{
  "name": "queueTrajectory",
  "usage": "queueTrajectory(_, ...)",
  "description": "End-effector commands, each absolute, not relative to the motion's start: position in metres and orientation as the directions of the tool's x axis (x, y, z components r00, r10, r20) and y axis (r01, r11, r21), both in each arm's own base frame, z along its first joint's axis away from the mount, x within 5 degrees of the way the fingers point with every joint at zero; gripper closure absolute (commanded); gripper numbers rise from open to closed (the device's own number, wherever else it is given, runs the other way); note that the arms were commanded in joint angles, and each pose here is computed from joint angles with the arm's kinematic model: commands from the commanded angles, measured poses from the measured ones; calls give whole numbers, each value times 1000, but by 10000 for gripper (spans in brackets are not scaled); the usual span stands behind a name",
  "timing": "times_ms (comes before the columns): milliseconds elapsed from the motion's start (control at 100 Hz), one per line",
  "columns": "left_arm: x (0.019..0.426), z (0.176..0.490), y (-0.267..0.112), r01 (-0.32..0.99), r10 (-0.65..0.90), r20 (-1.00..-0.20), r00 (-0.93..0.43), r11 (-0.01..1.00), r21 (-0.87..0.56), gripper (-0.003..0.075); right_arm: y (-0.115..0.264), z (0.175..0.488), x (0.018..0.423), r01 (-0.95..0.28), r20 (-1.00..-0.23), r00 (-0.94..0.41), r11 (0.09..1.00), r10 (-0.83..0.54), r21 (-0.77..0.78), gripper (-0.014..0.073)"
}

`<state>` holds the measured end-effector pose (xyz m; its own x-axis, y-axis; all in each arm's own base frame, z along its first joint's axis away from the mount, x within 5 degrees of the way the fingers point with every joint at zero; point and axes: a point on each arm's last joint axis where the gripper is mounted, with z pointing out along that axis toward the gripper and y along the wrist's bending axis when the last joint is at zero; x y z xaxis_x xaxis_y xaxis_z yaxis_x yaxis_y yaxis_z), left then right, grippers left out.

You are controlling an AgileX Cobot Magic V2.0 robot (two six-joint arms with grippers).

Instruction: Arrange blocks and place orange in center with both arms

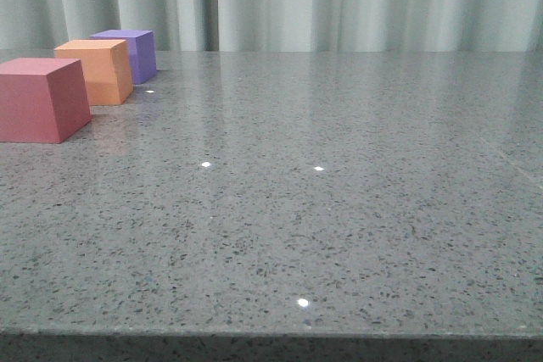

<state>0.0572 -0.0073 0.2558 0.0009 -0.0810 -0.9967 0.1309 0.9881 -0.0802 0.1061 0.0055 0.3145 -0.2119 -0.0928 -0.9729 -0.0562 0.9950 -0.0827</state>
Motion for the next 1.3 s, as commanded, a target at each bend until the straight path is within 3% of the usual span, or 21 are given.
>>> queueTrajectory(0, 52, 260, -4, 97, -117, -986, 123, 990, -105, 741, 7, 329, 109, -63, -987, -119, 993, -104, -97, 664)
queueTrajectory(380, 54, 209, -4, 84, -94, -980, 176, 993, -80, 741, 7, 329, 109, -63, -987, -119, 993, -104, -97, 664)
queueTrajectory(1290, 54, 209, -6, 110, -88, -982, 169, 991, -70, 741, 7, 329, 109, -63, -987, -119, 993, -104, -97, 664)
